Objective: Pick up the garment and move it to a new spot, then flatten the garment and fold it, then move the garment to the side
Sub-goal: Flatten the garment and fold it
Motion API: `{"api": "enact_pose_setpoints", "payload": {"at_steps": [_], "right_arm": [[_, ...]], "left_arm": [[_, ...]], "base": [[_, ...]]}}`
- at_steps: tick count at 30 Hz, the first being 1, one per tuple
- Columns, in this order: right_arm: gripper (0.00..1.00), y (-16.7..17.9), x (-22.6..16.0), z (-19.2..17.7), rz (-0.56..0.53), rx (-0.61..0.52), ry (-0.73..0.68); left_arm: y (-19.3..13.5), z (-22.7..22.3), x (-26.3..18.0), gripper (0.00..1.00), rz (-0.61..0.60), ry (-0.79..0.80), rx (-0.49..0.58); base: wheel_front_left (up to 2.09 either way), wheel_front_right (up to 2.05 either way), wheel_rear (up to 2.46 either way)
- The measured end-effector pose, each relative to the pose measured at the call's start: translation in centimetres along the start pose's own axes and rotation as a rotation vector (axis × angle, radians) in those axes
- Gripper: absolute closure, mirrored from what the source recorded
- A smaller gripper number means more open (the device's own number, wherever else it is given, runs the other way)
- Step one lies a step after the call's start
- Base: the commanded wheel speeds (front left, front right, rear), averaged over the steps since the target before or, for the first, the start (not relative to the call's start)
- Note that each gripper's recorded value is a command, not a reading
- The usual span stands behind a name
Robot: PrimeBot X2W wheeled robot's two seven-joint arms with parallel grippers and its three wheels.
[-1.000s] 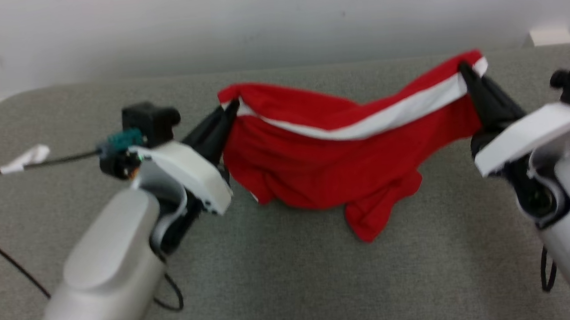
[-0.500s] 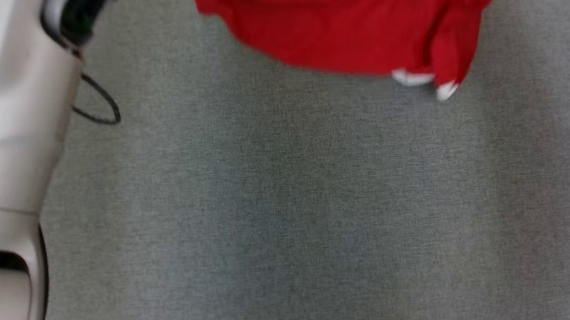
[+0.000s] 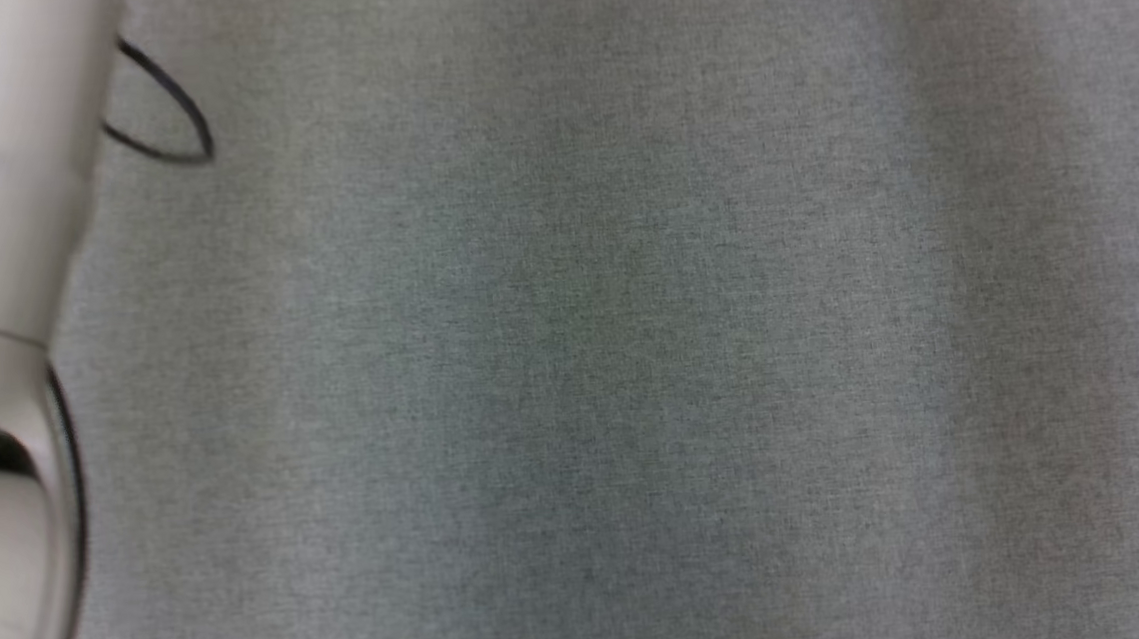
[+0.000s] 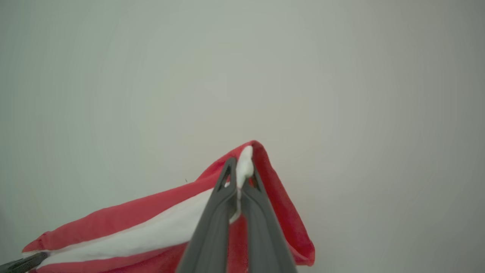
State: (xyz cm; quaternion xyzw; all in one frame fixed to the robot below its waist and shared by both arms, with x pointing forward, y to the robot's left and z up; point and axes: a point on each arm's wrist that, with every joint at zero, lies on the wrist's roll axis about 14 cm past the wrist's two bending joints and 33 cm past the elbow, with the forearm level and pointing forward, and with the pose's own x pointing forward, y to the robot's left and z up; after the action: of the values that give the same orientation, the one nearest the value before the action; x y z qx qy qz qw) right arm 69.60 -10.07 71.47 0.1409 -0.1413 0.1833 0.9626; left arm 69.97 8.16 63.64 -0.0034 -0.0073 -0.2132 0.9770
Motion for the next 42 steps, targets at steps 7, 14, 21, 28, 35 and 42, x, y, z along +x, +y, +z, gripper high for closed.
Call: {"api": "enact_pose_setpoints", "payload": {"at_steps": [7,14,21,28,35,42], "right_arm": [[1.00,-0.3,-4.7,-8.8,-0.019,0.003,0.285],[1.00,-1.5,-13.0,-13.9,-0.031,-0.015,0.533],[1.00,-1.0,-22.8,-15.3,-0.009,0.014,0.784],[1.00,1.1,-31.8,-13.7,0.038,0.071,0.986],[1.00,2.8,-39.2,-10.1,0.092,0.128,1.050],[1.00,2.2,-42.9,-8.0,0.109,0.102,1.140]], "left_arm": [[-1.4,-7.4,-2.9,1.00,-0.023,0.181,-0.049],[-5.4,-12.0,-7.7,1.00,-0.151,0.368,-0.048],[-8.1,-15.2,-16.1,1.00,-0.244,0.647,-0.070],[-11.4,-14.2,-23.0,1.00,-0.337,0.744,-0.128],[-15.4,-13.3,-30.1,1.00,-0.469,0.840,-0.166],[-18.1,-11.6,-34.4,1.00,-0.552,0.911,-0.265]], "base": [[0.00,0.00,0.00],[0.00,0.00,0.00],[0.00,0.00,0.00],[0.00,0.00,0.00],[0.00,0.00,0.00],[0.00,0.00,0.00]]}}
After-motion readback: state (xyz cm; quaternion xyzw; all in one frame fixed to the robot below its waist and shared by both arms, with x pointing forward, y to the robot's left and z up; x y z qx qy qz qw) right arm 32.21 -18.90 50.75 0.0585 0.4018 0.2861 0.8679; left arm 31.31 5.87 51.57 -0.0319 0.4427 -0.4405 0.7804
